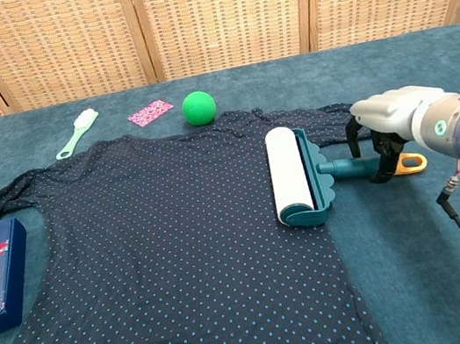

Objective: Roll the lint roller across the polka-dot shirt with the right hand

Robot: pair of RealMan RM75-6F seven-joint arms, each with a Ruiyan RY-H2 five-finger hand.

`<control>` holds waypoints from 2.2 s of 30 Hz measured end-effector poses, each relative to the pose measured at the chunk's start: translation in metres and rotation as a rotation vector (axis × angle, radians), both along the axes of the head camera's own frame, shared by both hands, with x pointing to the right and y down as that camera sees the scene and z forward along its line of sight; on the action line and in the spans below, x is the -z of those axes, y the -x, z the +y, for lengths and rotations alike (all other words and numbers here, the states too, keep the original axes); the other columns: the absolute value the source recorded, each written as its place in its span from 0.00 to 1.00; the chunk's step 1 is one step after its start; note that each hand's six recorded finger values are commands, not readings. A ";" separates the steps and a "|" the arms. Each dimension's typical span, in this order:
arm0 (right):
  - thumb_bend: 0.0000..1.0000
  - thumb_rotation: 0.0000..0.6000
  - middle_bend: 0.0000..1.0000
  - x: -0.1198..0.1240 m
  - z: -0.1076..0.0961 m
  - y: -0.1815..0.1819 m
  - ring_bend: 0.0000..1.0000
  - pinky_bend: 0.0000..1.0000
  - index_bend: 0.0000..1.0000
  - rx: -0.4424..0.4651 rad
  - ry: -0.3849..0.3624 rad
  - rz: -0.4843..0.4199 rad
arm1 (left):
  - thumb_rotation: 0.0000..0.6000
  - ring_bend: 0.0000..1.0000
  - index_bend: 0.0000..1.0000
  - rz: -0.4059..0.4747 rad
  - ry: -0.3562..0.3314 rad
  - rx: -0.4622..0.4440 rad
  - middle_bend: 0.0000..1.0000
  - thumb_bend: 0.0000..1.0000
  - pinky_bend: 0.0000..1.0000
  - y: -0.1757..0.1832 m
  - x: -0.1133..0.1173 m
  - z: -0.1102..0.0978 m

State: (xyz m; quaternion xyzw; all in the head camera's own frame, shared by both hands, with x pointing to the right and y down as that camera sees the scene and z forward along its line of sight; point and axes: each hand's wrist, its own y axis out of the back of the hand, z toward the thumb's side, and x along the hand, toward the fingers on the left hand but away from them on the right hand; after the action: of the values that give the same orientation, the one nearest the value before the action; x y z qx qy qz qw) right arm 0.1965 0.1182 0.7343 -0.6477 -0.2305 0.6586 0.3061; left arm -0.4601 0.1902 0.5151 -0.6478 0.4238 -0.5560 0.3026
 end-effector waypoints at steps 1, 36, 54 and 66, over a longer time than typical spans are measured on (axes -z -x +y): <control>0.43 1.00 1.00 -0.001 0.000 0.001 1.00 1.00 0.45 -0.001 -0.002 -0.002 | 1.00 0.00 0.00 0.000 0.000 0.001 0.00 0.00 0.00 0.000 0.000 0.000; 0.81 1.00 1.00 0.040 -0.052 0.050 1.00 1.00 0.71 0.339 -0.183 0.208 | 1.00 0.00 0.00 0.009 0.030 -0.001 0.00 0.00 0.00 0.000 -0.008 -0.004; 0.82 1.00 1.00 0.020 -0.047 0.075 1.00 1.00 0.72 0.550 -0.230 0.435 | 1.00 0.00 0.00 0.028 0.043 0.024 0.00 0.00 0.00 0.006 -0.010 -0.010; 0.82 1.00 1.00 0.033 -0.005 0.139 1.00 1.00 0.72 0.706 -0.280 0.420 | 1.00 0.00 0.00 0.031 0.038 0.026 0.00 0.00 0.00 0.006 -0.008 -0.010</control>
State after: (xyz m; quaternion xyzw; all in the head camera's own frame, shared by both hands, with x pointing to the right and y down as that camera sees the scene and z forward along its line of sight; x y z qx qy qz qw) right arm 0.0578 0.1130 0.7018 -0.4908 -0.0148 0.5934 0.6378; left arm -0.4664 0.1804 0.5226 -0.6564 0.4262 -0.5578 0.2765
